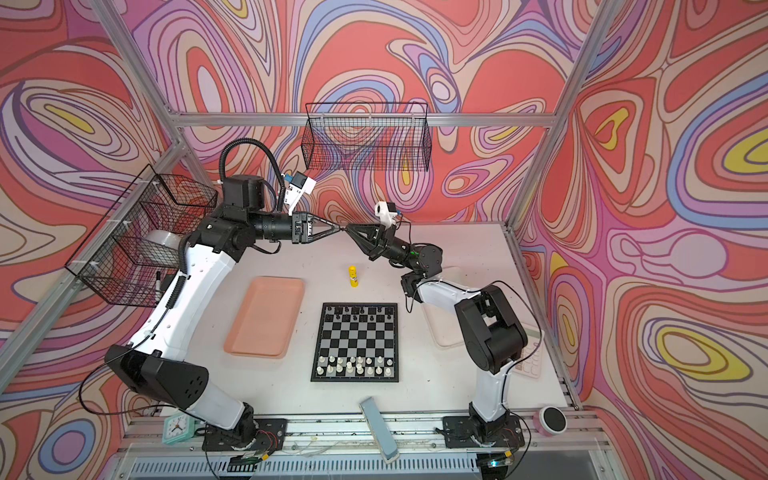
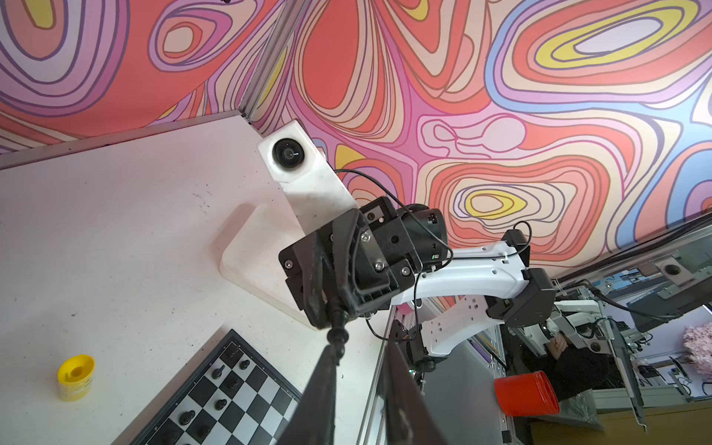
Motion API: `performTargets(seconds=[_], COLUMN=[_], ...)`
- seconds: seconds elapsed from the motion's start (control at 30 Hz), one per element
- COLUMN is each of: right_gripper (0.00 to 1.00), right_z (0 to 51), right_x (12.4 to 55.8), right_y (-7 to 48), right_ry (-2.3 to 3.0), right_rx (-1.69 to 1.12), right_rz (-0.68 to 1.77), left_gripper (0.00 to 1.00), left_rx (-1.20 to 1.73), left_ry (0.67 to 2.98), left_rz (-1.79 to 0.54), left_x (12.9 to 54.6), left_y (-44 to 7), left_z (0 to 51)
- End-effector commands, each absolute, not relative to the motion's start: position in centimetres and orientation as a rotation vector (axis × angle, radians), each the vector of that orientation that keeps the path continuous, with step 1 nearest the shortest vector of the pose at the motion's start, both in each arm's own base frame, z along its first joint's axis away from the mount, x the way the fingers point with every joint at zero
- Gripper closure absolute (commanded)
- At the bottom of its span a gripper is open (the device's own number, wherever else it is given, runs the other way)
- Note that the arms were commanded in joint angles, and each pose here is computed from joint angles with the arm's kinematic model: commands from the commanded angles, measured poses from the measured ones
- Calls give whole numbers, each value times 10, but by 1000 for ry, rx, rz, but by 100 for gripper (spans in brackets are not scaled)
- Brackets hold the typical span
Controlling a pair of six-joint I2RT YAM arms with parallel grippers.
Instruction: Set up the chess pieces on the board
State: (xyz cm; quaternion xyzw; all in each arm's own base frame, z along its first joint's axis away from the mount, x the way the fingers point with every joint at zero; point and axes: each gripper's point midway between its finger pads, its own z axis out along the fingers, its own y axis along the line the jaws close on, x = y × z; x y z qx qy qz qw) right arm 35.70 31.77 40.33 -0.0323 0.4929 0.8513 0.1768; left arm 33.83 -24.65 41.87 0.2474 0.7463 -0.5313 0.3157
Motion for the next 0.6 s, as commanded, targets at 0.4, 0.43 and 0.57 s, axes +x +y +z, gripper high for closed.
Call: performTargets(seconds=[0.4, 0.43, 0.57], right_gripper=[92, 92, 92], right_z=[412, 412, 410], right_x=[349, 349, 350], right_y=[313, 314, 314], right_ry=[1358, 1360, 1361], right_rx=[-133, -131, -126], right_rz=[2396, 2397, 2396], left_gripper=[75, 76, 83], left_rx=[678, 679, 683], left_ry=[1955, 1953, 1951], left_rz=[-1422, -1422, -1425], left_x=[343, 343, 342], left_y=[-254, -254, -254], left_z=[415, 415, 416])
